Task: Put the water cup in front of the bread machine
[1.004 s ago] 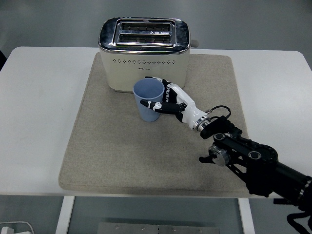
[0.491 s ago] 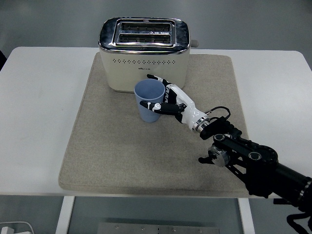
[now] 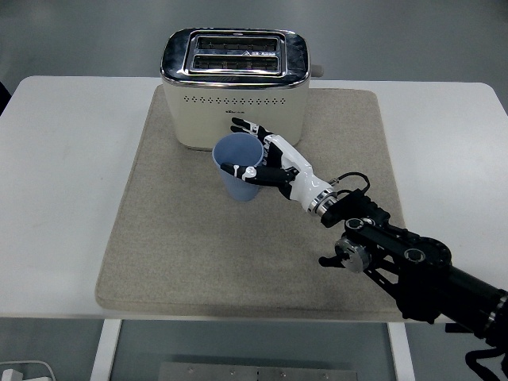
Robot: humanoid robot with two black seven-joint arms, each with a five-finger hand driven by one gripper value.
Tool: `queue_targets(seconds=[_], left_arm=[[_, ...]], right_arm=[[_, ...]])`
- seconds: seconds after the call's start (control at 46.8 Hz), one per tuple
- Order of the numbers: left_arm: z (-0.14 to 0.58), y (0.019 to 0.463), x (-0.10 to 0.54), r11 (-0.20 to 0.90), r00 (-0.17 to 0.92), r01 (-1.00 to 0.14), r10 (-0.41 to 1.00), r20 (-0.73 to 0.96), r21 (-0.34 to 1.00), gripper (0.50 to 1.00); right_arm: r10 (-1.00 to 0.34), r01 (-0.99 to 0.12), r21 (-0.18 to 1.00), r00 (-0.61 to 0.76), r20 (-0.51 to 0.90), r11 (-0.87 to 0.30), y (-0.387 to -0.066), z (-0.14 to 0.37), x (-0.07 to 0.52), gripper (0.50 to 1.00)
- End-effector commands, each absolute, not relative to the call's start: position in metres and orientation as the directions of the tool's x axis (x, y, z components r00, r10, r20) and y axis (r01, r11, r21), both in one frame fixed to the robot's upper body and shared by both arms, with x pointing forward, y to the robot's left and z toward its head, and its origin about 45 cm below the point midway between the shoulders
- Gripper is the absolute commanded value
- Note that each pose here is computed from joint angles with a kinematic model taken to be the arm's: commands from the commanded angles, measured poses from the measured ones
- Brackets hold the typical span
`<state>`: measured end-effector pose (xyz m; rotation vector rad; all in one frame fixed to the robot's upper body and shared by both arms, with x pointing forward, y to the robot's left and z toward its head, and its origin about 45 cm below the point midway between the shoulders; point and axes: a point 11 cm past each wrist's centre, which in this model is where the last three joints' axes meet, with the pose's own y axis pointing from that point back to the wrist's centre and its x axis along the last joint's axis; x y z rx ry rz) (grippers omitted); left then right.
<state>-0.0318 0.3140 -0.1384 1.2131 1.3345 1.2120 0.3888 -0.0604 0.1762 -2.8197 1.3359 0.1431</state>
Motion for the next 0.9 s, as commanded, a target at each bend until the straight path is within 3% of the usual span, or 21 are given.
queue_targets(seconds=[0.0,0.556,0.876], left_arm=[[-0.138,0.314,-0.032,0.025,-0.078,0.077,0.997,-0.019,0.997,1.000],[-0.138,0.314,-0.032,0.025,-0.078,0.077,0.997,-0.019,0.997,1.000],[-0.138,0.314,-0.032,0.026,-0.077,0.078,0.997,-0.020,0.997,1.000]], right_arm=[[-0.767,-0.769,0.020,0.635,-0.097,-0.639,-0.059,0.177,0.387,0.924],[-0.762,-0.764,0.022,0.640,-0.103,-0.645,-0.058,0.176,0.386,0.926],[-0.772,-0.773,0.034,0.629,-0.091,-0.633,-0.074,0.176,0.393,0.926]])
